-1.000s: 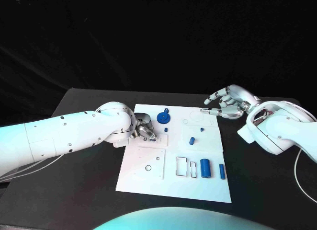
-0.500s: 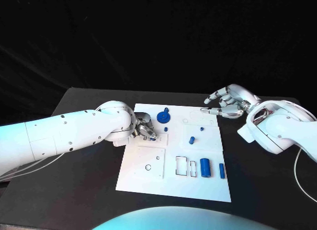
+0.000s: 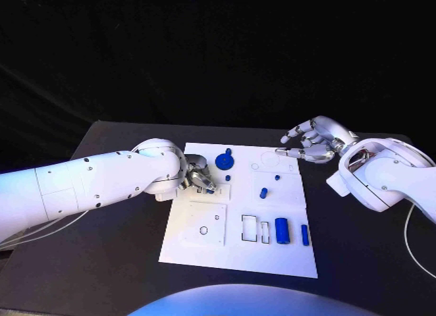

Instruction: Assemble the parts on the task board

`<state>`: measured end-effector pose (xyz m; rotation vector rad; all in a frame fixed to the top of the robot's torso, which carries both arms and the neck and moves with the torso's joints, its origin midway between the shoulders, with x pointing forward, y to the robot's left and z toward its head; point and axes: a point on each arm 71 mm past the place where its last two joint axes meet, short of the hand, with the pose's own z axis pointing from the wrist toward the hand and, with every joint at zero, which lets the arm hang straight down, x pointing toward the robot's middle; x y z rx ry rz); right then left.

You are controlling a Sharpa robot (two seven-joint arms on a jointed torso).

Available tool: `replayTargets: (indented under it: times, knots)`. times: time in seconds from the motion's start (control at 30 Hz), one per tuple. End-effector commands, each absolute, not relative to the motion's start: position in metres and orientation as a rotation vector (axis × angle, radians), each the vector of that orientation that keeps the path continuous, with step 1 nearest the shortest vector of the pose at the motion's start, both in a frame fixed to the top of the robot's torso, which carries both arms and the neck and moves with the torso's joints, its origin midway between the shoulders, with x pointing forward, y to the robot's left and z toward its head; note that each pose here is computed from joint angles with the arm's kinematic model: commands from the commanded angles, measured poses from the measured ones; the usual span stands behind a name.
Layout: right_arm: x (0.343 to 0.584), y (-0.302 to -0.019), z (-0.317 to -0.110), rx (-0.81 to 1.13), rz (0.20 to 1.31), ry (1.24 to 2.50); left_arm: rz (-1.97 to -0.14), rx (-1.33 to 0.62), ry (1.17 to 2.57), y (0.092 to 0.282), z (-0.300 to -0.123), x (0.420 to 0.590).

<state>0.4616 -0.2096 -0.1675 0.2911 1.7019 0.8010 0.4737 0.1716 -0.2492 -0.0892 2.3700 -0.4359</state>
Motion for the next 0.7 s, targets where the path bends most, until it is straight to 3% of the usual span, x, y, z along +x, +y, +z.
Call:
replayTargets:
  times: [0.03,0.7]
  knots:
    - [0.4611,-0.2090,-0.1676,0.279,0.799,1.703,-0.427,-0.064,2.422,0.1690,-0.2577,0.4681]
    - [0.4611,-0.2093,-0.1674,0.278,0.801,1.701,-0.421,-0.065,2.424,0.1697,-0.2584,0.4697]
